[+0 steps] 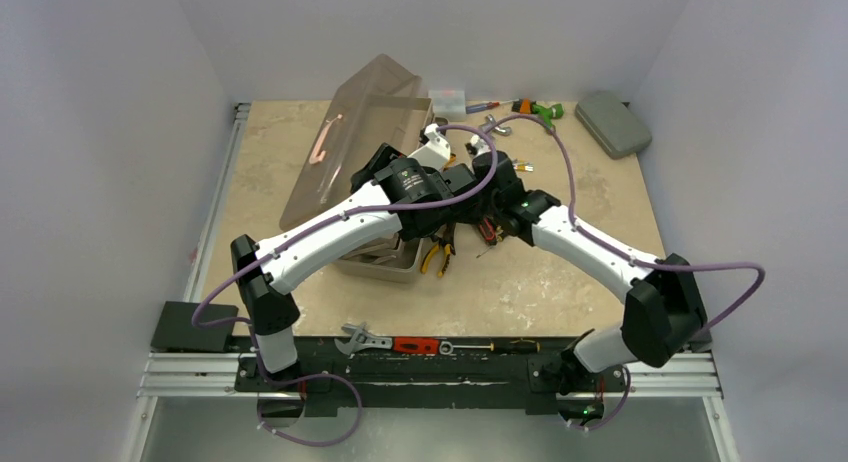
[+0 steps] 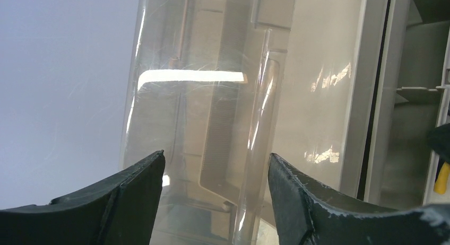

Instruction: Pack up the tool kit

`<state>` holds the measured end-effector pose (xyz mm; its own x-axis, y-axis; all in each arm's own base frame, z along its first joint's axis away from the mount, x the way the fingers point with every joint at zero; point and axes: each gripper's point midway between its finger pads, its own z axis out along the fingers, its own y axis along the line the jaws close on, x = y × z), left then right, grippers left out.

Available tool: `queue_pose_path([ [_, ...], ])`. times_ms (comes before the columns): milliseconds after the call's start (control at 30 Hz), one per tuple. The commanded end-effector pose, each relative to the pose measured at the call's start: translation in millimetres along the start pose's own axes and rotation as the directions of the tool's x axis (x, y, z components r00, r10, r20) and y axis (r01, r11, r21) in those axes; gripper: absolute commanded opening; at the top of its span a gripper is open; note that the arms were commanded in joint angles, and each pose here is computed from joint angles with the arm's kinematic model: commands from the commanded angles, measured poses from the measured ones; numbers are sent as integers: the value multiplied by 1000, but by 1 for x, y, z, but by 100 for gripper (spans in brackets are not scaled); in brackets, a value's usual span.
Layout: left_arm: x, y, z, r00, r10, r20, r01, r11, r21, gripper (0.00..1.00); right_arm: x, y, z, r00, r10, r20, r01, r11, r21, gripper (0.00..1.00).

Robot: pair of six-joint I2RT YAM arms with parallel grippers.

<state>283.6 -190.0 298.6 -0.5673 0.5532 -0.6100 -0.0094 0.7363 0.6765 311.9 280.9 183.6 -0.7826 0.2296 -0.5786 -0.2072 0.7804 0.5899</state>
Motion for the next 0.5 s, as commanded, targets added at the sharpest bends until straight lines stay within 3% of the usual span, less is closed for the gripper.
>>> queue_pose_path([
  [0,6,36,-6,998,67,6,-66,995,-70,67,16,-2,15,999,-39,-25,41,997,58,60],
  [300,10,45,-4,996,90,14,-87,989,-118,54,36,-10,39,998,-38,-59,44,995,93,53],
  [467,11,50,-3,993,118,19,-113,981,-157,49,37,-13,41,997,-47,-53,53,993,103,35],
])
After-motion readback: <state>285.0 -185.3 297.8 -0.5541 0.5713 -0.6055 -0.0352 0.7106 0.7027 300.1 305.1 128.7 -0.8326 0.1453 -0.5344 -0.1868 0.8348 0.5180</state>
